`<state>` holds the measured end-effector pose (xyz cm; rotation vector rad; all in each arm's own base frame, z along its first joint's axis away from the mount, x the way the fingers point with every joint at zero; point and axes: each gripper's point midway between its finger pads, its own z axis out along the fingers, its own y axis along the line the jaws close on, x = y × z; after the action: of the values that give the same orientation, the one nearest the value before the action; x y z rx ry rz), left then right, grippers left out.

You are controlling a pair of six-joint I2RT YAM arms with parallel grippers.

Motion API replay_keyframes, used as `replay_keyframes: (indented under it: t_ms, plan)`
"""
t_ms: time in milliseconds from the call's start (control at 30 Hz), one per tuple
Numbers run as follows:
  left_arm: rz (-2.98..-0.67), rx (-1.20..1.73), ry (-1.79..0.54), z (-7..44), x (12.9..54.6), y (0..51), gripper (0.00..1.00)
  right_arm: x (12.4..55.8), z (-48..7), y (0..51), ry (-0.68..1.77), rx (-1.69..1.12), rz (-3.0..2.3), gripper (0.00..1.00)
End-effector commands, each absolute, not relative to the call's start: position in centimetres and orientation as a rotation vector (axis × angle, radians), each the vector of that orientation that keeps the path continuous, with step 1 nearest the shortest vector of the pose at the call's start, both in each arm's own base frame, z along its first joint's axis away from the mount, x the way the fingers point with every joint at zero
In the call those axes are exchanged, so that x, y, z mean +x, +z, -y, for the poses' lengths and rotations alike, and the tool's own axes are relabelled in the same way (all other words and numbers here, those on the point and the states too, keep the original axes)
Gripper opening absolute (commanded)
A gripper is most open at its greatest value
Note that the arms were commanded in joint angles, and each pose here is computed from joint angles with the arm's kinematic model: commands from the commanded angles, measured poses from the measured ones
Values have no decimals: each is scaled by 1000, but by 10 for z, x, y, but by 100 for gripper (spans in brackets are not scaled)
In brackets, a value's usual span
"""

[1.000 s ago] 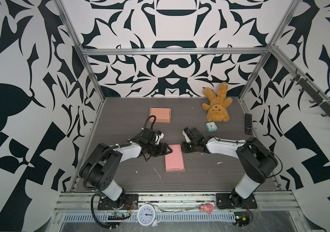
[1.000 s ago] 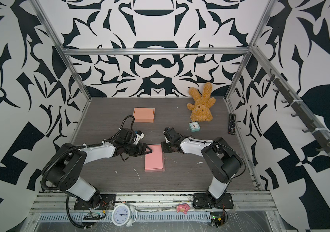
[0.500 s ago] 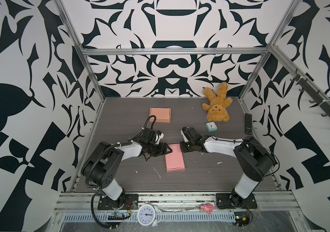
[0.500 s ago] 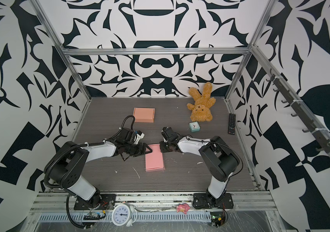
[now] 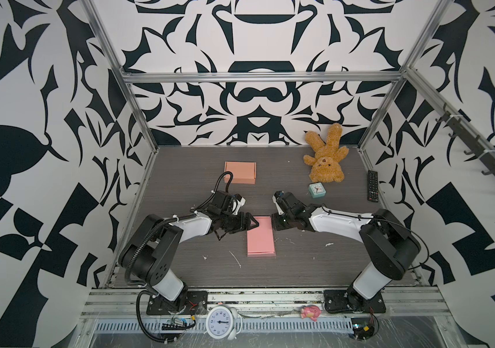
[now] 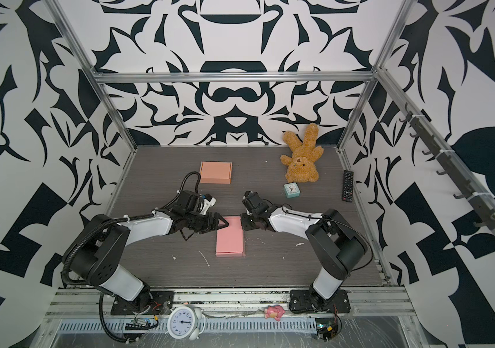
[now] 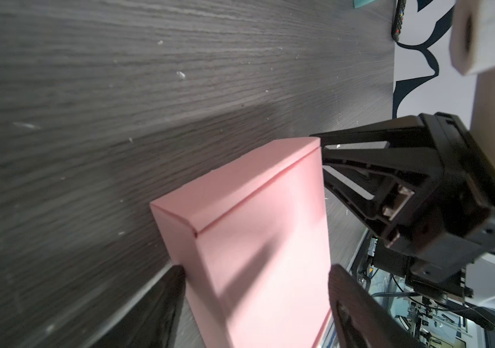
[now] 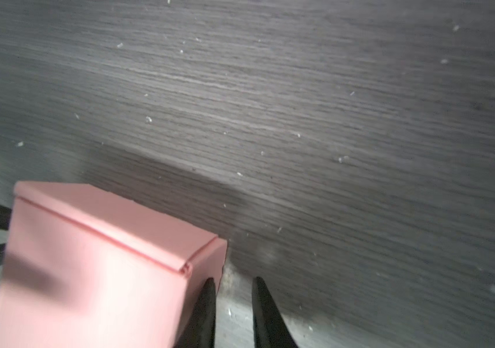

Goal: Fold the paper box

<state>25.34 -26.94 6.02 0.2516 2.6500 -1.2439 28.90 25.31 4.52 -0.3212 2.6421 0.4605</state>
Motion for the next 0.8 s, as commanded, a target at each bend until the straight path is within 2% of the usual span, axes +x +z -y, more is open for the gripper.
replay_keyframes:
  t_ms: [0,333,767]
  plan:
    - [-2664,276,-1267,264,238,61,81,282,-238,57,397,-331,-2620,25]
    - [-2713,266,-1258,249,202,63,84,250,-224,57,388,-322,-2642,25]
    - [-2789,342,-1242,259,158,52,80,210,-229,45,403,-330,-2696,23]
